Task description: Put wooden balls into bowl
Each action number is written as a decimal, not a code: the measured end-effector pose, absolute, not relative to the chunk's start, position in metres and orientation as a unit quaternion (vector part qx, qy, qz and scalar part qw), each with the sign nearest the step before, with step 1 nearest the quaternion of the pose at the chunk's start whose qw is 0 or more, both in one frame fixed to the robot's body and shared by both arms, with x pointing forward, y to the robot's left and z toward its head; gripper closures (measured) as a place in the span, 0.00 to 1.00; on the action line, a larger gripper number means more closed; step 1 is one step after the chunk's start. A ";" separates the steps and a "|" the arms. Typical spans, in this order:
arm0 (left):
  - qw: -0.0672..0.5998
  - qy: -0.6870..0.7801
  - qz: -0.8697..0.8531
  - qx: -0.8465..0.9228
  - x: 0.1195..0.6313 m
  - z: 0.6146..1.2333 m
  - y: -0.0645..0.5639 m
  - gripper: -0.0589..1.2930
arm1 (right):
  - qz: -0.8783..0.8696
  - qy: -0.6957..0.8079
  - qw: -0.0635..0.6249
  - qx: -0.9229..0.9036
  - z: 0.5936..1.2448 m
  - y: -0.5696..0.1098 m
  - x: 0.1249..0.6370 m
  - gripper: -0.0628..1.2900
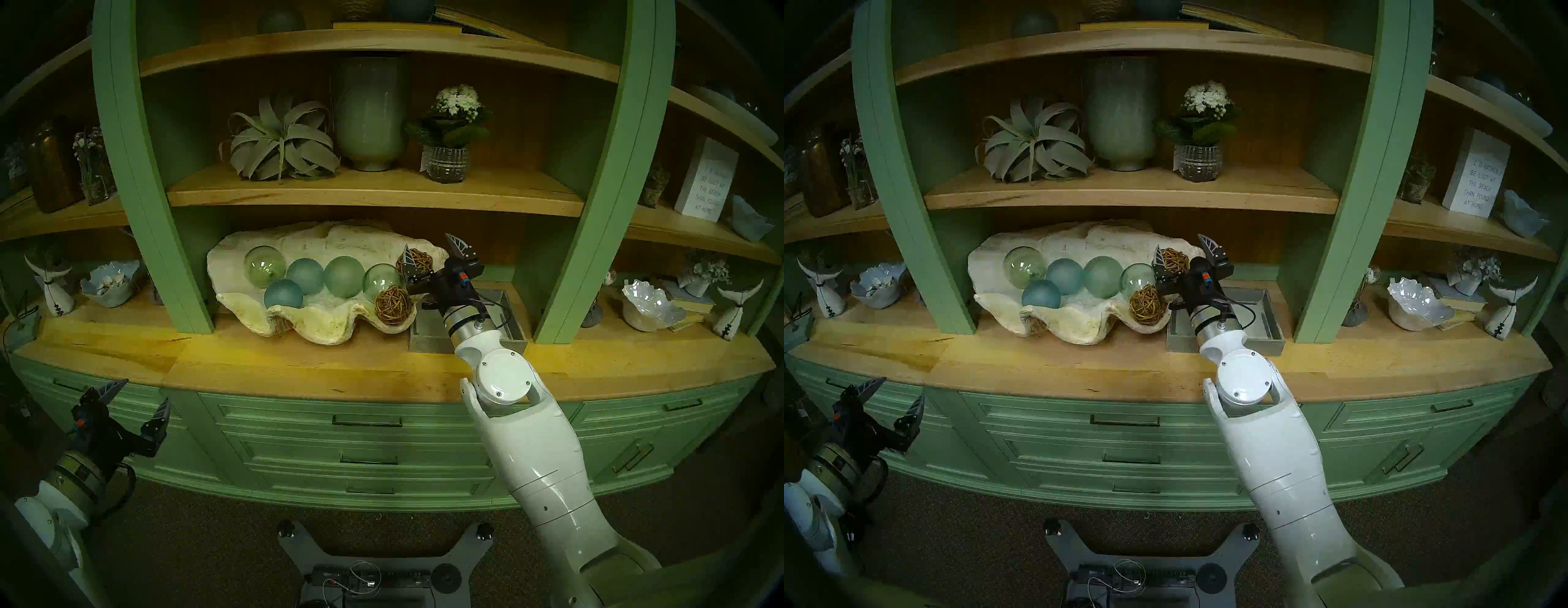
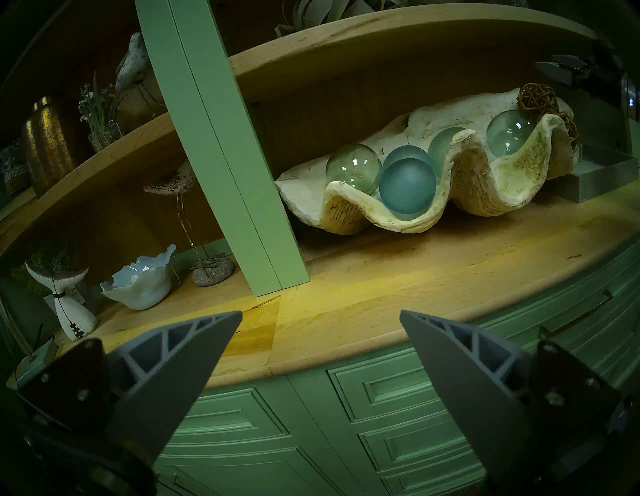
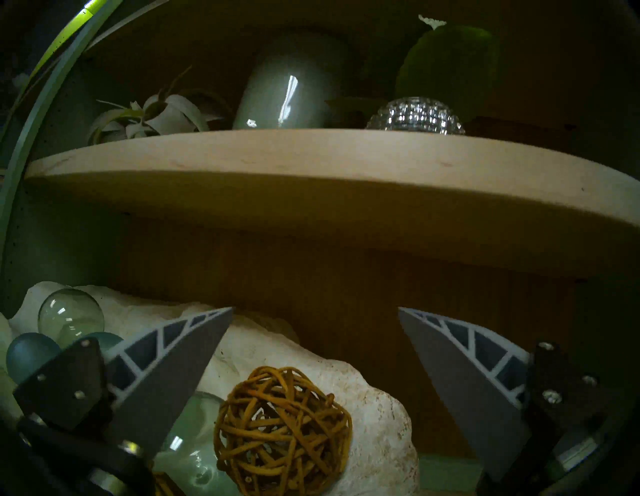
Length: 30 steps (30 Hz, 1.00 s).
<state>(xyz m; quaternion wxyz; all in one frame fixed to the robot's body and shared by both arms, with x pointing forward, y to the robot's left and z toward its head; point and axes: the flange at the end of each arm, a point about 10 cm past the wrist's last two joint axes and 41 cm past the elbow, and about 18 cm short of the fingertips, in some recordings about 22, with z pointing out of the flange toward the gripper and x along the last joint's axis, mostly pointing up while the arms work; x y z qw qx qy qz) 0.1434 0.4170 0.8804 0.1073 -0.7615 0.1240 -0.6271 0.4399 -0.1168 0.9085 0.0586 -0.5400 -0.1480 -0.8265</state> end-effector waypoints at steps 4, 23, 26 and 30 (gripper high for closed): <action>0.107 0.124 -0.627 -0.761 0.143 0.880 0.417 0.04 | -0.832 -0.137 0.056 -0.535 0.913 -0.126 0.432 0.06; 0.107 0.124 -0.627 -0.762 0.143 0.880 0.417 0.04 | -0.824 -0.070 0.053 -0.560 0.893 -0.163 0.370 0.06; 0.107 0.124 -0.627 -0.762 0.143 0.880 0.417 0.04 | -0.819 -0.068 0.059 -0.566 0.888 -0.161 0.359 0.06; 0.107 0.124 -0.627 -0.762 0.143 0.880 0.417 0.04 | -0.810 -0.064 0.060 -0.580 0.878 -0.162 0.341 0.06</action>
